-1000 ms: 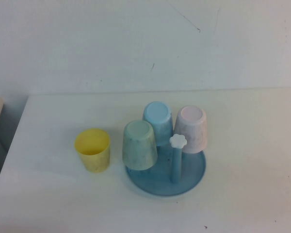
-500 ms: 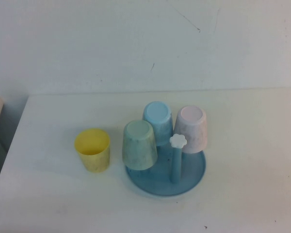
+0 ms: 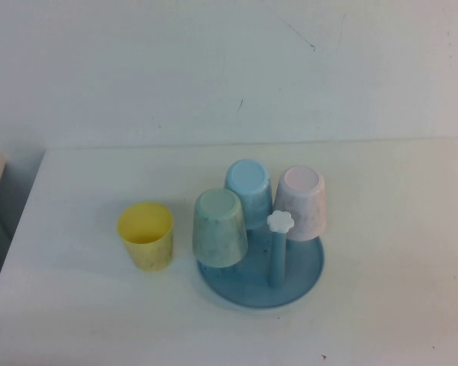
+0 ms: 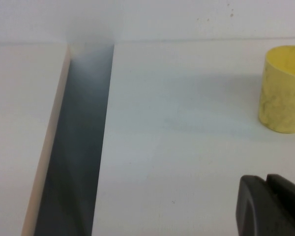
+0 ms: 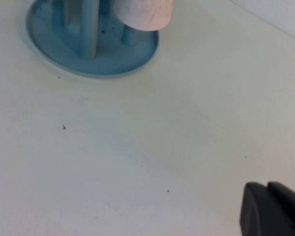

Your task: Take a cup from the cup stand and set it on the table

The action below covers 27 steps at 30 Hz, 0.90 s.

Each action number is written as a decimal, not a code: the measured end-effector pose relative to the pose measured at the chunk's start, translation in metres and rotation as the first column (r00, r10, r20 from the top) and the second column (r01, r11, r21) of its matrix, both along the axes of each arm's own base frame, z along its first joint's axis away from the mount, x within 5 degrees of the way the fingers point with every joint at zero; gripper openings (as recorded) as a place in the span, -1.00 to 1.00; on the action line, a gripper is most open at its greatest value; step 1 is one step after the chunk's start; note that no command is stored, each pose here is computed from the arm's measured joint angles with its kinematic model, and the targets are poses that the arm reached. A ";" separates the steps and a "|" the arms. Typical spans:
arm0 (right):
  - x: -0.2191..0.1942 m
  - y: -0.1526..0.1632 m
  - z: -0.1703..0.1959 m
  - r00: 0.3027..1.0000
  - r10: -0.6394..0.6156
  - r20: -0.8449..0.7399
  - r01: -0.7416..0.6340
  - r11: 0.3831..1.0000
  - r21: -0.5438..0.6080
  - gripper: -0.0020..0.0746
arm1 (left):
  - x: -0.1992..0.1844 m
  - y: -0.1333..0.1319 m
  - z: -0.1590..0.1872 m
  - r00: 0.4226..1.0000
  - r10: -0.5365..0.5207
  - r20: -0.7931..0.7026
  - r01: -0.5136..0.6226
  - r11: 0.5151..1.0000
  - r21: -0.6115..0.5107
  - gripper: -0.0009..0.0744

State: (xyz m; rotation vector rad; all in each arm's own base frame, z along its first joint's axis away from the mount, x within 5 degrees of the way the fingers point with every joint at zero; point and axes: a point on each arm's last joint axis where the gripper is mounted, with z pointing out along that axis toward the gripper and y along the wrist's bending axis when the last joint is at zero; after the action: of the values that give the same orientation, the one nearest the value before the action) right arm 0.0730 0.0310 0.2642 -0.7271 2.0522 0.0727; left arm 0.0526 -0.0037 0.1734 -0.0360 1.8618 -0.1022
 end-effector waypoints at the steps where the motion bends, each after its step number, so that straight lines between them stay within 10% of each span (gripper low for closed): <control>1: 0.000 0.000 0.000 1.000 0.000 0.000 0.000 1.000 0.000 -0.95 | 0.000 0.000 0.000 1.000 0.000 0.000 0.000 1.000 -0.003 -0.98; 27: 0.003 -0.002 -0.005 0.999 0.001 0.044 0.000 0.999 -0.043 -0.95 | 0.000 0.000 0.000 1.000 0.001 -0.001 -0.001 1.000 -0.011 -0.98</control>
State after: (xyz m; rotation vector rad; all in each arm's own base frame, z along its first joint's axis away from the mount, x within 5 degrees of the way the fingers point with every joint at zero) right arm 0.0762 0.0292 0.2594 -0.7497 2.0175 0.0124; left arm 0.0526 -0.0039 0.1734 -0.0440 1.8619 -0.1115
